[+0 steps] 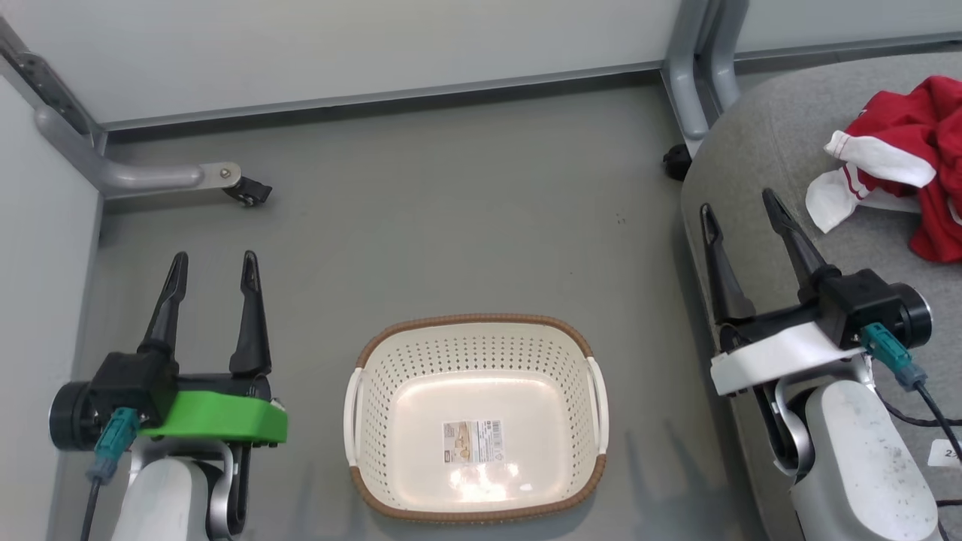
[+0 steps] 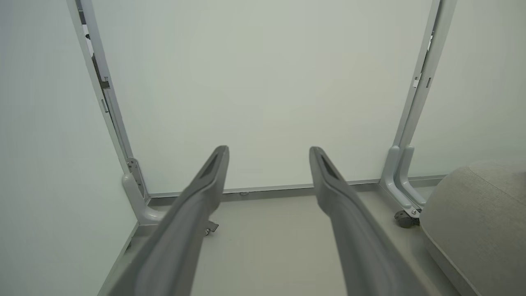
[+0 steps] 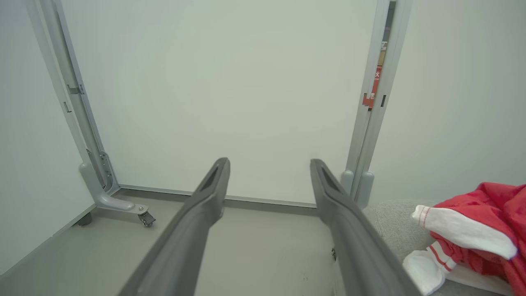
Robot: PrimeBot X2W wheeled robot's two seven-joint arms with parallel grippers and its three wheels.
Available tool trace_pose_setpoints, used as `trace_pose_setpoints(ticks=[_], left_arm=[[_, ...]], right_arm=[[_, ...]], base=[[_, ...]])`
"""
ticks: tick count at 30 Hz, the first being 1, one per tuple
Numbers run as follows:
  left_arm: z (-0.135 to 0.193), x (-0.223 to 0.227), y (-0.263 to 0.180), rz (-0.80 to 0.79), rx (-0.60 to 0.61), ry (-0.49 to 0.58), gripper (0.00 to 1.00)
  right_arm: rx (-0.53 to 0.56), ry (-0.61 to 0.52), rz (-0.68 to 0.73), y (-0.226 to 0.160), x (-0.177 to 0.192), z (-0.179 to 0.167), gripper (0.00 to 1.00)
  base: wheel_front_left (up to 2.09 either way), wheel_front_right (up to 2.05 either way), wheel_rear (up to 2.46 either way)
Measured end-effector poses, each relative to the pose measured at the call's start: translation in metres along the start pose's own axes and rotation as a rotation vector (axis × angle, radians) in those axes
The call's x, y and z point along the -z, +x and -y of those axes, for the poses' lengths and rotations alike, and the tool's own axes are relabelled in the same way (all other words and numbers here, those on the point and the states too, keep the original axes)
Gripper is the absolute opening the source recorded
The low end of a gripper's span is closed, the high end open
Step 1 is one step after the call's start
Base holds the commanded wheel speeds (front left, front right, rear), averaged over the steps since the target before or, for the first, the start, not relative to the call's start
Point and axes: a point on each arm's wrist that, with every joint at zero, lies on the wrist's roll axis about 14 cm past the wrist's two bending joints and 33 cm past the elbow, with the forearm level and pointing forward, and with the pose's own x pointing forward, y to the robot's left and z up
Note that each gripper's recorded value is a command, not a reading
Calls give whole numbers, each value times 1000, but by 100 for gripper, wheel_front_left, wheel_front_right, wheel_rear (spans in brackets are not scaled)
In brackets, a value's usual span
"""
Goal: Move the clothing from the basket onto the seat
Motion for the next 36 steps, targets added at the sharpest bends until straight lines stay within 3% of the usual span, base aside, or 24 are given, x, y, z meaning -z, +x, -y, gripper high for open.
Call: trace_pose_setpoints(ticks=[20, 36], left_arm=[[-3, -3, -38, -6, -36, -8, 100], [-2, 5, -44, -30, -39, -6, 100]], right_arm=[[36, 43, -34, -56, 0, -1, 100], [49, 57, -49, -63, 4, 1, 100]], base=[[0, 0, 0], [0, 0, 0]])
